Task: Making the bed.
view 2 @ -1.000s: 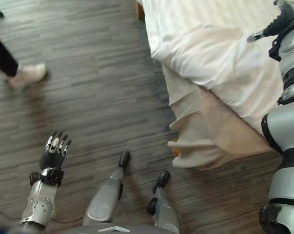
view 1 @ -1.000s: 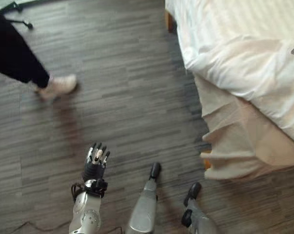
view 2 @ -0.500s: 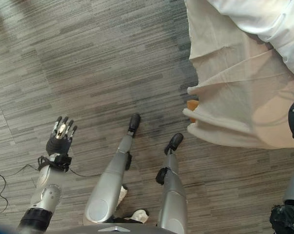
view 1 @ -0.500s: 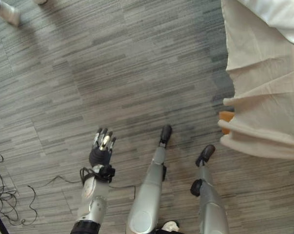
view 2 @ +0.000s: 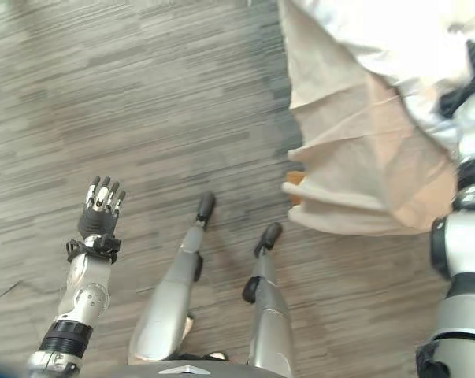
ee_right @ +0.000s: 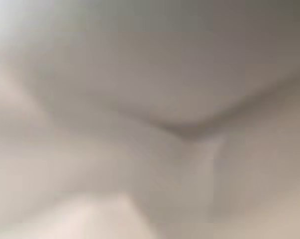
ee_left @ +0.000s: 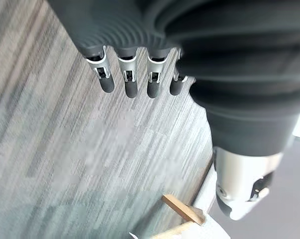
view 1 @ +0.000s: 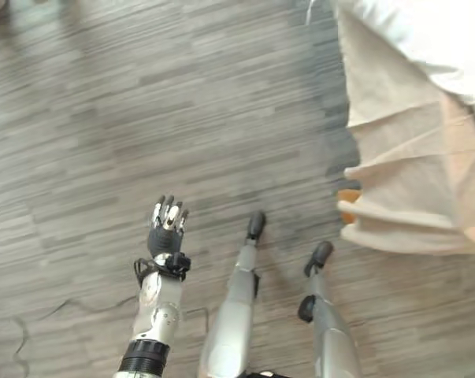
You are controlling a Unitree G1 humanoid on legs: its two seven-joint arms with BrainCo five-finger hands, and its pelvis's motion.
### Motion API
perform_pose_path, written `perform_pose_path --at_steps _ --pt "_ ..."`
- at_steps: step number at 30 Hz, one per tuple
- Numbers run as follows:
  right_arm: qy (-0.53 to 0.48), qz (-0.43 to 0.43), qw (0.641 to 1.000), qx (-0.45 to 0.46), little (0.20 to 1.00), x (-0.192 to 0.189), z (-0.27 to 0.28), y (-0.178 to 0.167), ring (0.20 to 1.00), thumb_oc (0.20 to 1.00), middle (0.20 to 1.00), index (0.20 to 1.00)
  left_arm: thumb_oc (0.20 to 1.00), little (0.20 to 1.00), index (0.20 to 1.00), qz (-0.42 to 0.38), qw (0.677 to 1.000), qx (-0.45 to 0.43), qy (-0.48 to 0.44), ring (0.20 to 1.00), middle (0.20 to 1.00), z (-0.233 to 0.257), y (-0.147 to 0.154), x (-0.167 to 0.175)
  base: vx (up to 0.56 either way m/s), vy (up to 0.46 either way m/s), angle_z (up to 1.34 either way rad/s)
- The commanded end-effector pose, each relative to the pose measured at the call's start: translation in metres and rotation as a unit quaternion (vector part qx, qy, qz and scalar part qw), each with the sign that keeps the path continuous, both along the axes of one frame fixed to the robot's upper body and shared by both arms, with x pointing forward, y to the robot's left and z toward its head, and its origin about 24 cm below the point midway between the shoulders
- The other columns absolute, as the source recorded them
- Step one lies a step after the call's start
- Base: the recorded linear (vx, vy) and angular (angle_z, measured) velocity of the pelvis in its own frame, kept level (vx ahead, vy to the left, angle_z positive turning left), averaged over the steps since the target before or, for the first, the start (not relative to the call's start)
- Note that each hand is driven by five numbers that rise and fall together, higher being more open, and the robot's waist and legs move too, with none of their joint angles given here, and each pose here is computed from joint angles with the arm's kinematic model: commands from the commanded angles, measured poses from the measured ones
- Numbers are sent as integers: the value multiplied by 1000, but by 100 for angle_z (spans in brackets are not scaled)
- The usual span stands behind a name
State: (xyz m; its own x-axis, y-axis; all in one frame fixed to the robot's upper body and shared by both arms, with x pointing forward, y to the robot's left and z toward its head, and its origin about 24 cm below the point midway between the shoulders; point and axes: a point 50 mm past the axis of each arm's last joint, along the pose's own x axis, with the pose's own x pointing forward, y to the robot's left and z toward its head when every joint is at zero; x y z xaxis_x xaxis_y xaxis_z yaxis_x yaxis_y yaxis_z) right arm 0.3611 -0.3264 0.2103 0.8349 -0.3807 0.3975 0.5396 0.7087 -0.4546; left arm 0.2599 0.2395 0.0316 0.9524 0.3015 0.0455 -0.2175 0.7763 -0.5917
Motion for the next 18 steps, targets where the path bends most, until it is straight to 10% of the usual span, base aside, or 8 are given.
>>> perform_pose_path --at_steps 1,10,18 --pt "379 -9 926 -4 200 -44 -177 -3 200 200 200 200 1000 1000 1000 32 997 -31 -64 1000 1000 17 -4 8 16 41 -16" --pt "562 0 809 172 200 -189 -336 68 200 200 200 200 1000 1000 1000 65 996 -55 -28 1000 1000 -1 0 2 -1 23 -4" --pt "511 4 840 183 200 -175 -328 77 200 200 200 200 1000 1000 1000 83 991 -101 -17 1000 1000 -14 -4 0 -9 16 0"
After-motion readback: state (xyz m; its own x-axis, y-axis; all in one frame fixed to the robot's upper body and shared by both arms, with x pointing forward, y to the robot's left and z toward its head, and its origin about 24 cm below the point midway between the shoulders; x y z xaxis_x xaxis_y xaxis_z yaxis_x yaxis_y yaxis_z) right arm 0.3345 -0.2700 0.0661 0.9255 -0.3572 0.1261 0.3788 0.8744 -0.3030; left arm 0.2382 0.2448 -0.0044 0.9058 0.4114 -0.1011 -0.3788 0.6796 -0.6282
